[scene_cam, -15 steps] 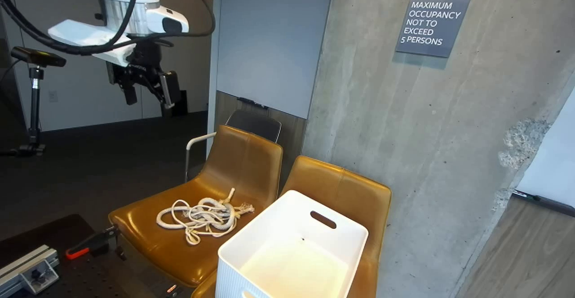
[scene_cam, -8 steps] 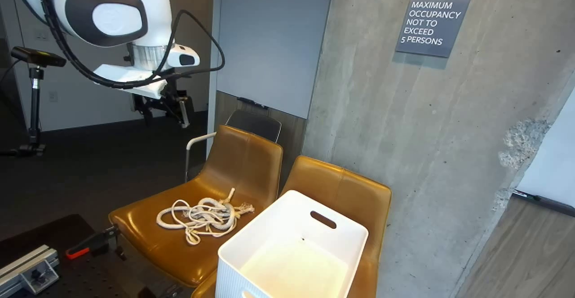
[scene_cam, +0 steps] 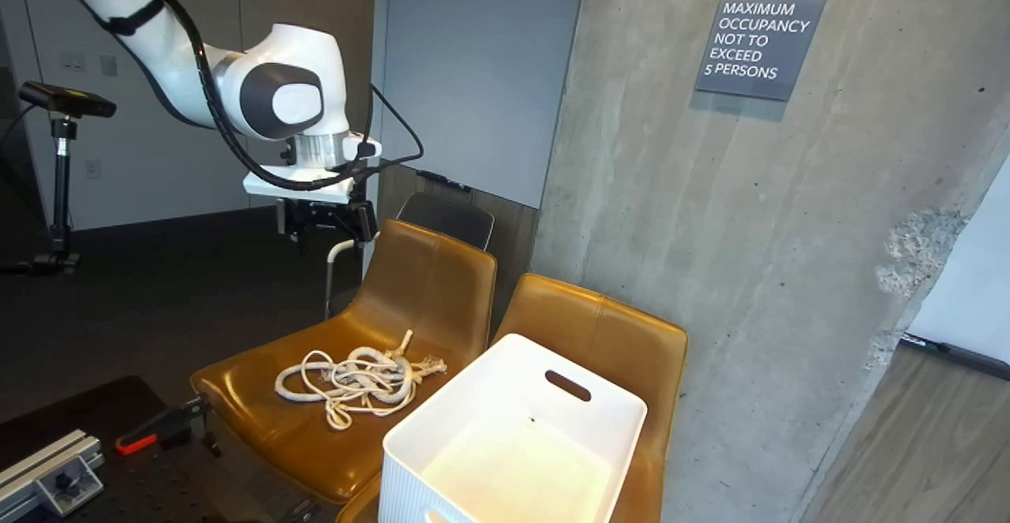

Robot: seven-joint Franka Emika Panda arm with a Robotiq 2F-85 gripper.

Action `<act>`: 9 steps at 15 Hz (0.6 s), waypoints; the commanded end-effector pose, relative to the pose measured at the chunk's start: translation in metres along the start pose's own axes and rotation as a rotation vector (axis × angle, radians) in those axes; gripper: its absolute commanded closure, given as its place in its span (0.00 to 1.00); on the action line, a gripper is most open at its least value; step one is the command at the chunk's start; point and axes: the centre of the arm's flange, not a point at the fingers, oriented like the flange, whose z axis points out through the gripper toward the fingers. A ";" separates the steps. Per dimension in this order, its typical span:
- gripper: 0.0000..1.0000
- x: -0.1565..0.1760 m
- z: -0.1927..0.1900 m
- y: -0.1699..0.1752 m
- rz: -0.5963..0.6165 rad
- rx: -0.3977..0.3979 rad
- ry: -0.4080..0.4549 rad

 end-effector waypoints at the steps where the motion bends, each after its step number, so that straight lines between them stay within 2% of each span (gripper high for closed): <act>1: 0.00 0.053 0.048 0.021 -0.032 -0.016 -0.034; 9: 0.00 0.095 0.167 0.057 -0.064 -0.015 -0.094</act>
